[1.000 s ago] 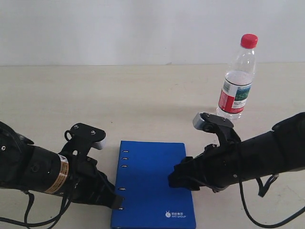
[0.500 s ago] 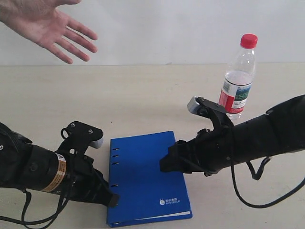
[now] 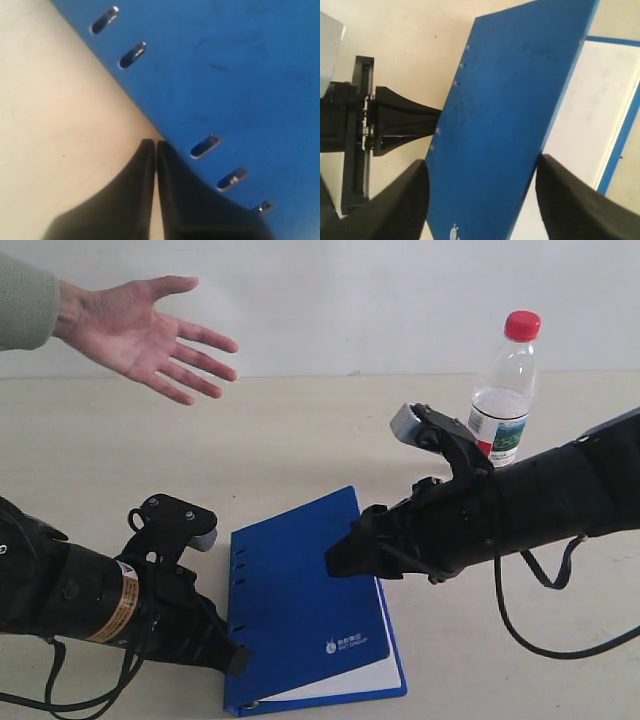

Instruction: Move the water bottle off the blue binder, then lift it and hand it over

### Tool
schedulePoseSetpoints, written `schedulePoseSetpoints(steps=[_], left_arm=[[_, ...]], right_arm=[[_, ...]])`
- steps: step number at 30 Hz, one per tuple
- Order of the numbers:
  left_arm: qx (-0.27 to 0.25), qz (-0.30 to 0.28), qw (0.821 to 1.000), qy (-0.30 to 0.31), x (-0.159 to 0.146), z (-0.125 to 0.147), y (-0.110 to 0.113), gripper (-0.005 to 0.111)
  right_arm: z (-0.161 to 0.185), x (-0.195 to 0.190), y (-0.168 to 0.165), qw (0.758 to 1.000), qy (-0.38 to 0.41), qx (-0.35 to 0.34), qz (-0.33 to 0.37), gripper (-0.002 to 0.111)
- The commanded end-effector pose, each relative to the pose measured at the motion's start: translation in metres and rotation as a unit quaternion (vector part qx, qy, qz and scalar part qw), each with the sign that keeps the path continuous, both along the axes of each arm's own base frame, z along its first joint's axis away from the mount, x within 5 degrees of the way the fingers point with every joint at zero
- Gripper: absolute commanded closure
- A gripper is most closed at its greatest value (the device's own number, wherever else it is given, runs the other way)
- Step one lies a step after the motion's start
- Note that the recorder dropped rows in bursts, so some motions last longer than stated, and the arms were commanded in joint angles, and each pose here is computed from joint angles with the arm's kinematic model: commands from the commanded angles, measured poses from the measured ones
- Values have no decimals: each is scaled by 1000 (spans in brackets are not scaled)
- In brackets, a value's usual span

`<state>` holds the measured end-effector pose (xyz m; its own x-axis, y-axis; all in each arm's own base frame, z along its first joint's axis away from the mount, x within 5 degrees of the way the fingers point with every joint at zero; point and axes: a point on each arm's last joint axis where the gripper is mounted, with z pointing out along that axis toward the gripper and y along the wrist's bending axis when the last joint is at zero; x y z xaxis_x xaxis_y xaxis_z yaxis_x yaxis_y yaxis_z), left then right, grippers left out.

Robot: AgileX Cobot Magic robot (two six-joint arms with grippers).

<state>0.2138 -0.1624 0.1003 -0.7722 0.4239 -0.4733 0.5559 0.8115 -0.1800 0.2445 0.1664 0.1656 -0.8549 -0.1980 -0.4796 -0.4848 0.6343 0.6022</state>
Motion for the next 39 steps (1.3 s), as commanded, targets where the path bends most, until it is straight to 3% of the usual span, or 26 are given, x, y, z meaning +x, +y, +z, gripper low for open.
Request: schedulePoseSetpoints(steps=[1,8,22,30,36,39], left_arm=[[-14,-13,1000,13,-4,-3,-4,102],[-15,-13,1000,12,-3,-2,-5,102],[-15,-13,1000,12,-3,-2,-5,102],[-16,-13,1000,10,-2,-1,-6,102],[-16,-10,1000,10,-2,-1,-5,102],[-5,-5,1000,6,-1,-2,-3,102]], right_arm=[[-10,-6,7,998,40,17,36,53],[-32,-5,12,995,74,37,49,53],[-13,-5,24,984,28,156,84,53],[-12,-5,24,983,21,160,85,53],[-27,2,17,996,29,76,40,56],[-38,5,8,999,36,5,7,70]])
